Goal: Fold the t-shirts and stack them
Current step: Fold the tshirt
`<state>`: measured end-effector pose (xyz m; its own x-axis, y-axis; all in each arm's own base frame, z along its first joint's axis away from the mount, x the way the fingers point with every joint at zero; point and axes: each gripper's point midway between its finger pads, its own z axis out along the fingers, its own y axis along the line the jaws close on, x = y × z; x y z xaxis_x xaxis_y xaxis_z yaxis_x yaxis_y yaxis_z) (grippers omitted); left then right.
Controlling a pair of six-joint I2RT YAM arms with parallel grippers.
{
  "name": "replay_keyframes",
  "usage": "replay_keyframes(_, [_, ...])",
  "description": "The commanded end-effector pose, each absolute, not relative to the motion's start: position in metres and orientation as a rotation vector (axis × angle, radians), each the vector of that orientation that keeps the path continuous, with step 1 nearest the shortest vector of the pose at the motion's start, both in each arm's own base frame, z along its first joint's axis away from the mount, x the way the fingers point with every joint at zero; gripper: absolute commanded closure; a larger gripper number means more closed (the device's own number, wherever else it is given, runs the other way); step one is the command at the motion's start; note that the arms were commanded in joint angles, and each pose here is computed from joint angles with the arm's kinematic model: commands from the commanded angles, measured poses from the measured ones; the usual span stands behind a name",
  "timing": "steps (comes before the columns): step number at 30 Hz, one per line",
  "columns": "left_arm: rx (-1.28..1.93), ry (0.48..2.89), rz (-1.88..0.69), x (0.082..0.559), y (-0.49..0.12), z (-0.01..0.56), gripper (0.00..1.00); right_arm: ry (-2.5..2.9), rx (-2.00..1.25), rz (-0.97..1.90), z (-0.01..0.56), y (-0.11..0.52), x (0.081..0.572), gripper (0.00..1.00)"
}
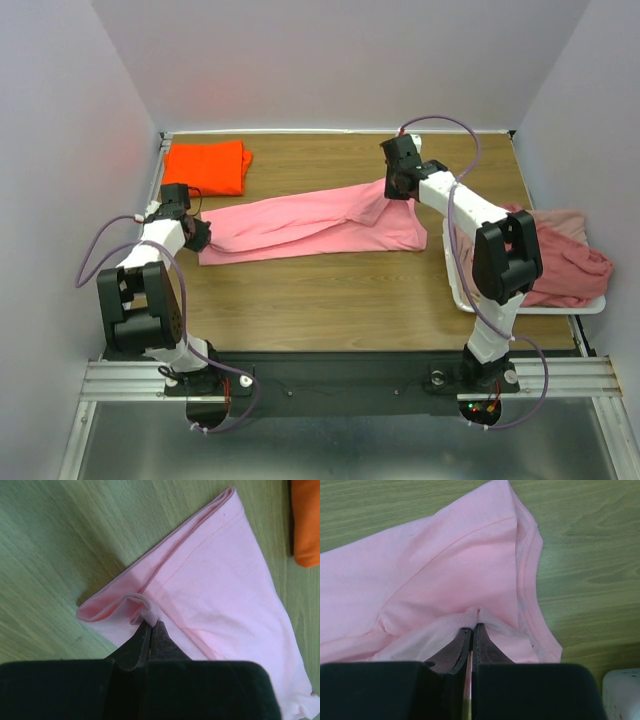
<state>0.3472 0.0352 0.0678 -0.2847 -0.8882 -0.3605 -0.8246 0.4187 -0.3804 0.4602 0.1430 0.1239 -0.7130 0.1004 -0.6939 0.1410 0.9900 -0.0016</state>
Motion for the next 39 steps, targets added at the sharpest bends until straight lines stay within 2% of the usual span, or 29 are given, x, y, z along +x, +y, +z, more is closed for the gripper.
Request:
replay_keyframes(1, [-1.429, 2.171, -0.187, 0.367, 0.037, 0.065, 1.00, 2.284, 0.144, -0.051, 0.144, 0.146, 0.482, 1.00])
replay_keyframes(16, [-1.446, 2.195, -0.276, 0.388, 0.035, 0.053, 1.00, 2.290, 0.124, -0.076, 0.129, 0.145, 0.516, 1.00])
replay_keyframes(28, [-1.462, 2.195, -0.321, 0.378, 0.037, 0.054, 1.00, 2.294, 0.139, -0.096, 0.129, 0.131, 0.512, 1.00])
replay_keyframes(39, [-1.462, 2.185, -0.324, 0.393, 0.046, 0.057, 1.00, 2.303, 0.116, -0.104, 0.122, 0.133, 0.519, 1.00])
